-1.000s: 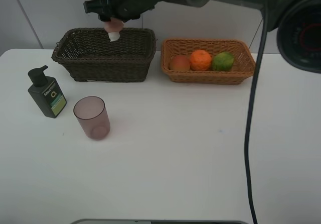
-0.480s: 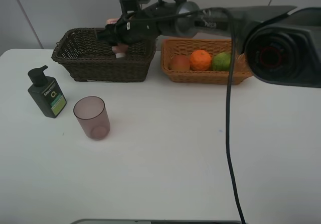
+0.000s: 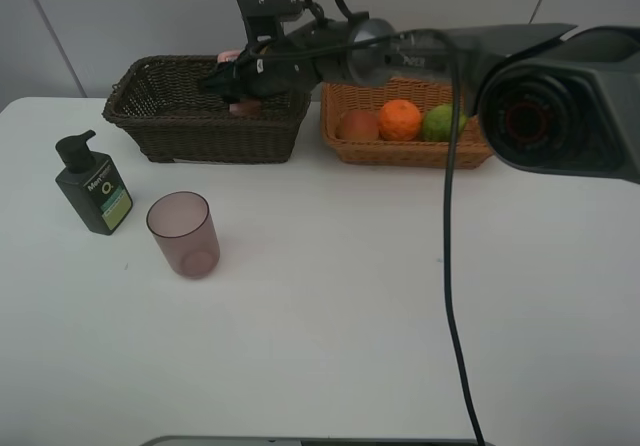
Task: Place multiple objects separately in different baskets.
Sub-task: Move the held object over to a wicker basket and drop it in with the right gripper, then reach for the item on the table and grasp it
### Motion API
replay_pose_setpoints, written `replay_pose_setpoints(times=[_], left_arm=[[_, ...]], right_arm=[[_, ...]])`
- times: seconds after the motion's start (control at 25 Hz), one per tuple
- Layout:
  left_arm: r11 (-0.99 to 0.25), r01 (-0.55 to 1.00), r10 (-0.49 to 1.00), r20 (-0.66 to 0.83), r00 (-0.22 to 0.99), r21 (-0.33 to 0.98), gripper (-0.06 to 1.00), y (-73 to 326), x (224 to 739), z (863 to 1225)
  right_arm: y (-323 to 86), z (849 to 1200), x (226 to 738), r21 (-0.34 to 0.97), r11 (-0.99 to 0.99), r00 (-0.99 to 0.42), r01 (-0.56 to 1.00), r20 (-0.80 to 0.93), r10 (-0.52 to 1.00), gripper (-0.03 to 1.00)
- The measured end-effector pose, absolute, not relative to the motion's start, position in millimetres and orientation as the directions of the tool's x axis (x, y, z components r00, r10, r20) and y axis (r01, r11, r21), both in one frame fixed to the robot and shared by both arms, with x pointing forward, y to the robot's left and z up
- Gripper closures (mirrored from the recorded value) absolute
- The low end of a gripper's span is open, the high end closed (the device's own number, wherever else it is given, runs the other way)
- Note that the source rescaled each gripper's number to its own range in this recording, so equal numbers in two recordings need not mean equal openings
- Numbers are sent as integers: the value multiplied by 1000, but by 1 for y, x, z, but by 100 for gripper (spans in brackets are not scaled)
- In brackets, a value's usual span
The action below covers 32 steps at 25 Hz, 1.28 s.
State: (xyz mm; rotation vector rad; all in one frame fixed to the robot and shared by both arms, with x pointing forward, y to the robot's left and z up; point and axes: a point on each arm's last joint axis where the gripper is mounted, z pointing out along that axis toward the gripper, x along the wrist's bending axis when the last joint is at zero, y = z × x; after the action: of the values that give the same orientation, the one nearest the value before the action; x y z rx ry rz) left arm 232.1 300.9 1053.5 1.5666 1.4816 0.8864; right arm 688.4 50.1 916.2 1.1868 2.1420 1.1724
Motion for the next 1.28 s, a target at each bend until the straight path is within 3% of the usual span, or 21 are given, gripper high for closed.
replay_pose_setpoints(times=[0.04, 0.16, 0.28, 0.52, 0.8, 1.08, 1.28], left_arm=[[-7, 446, 997, -29, 73, 895, -6, 301, 232, 1054], [-7, 446, 997, -29, 73, 895, -6, 301, 232, 1054], [-7, 446, 997, -29, 73, 895, -6, 301, 232, 1054], [-7, 446, 997, -29, 73, 895, -6, 301, 232, 1054], [-7, 446, 997, -29, 73, 895, -6, 301, 232, 1054], [-7, 446, 997, -29, 73, 895, -6, 301, 232, 1054], [-7, 446, 997, -29, 73, 895, -6, 301, 232, 1054]], right_arm=[[50, 916, 688, 832, 278, -546, 480, 34, 837, 80], [50, 920, 689, 836, 275, -545, 475, 35, 838, 39], [48, 931, 687, 834, 275, -540, 478, 32, 841, 23], [34, 975, 675, 769, 294, -491, 567, 29, 871, 19], [-17, 998, 650, 541, 286, -394, 791, 92, 914, 19], [-137, 999, 608, 365, 199, -252, 909, 102, 962, 19], [-233, 1025, 564, 371, 23, -59, 928, 85, 995, 19]])
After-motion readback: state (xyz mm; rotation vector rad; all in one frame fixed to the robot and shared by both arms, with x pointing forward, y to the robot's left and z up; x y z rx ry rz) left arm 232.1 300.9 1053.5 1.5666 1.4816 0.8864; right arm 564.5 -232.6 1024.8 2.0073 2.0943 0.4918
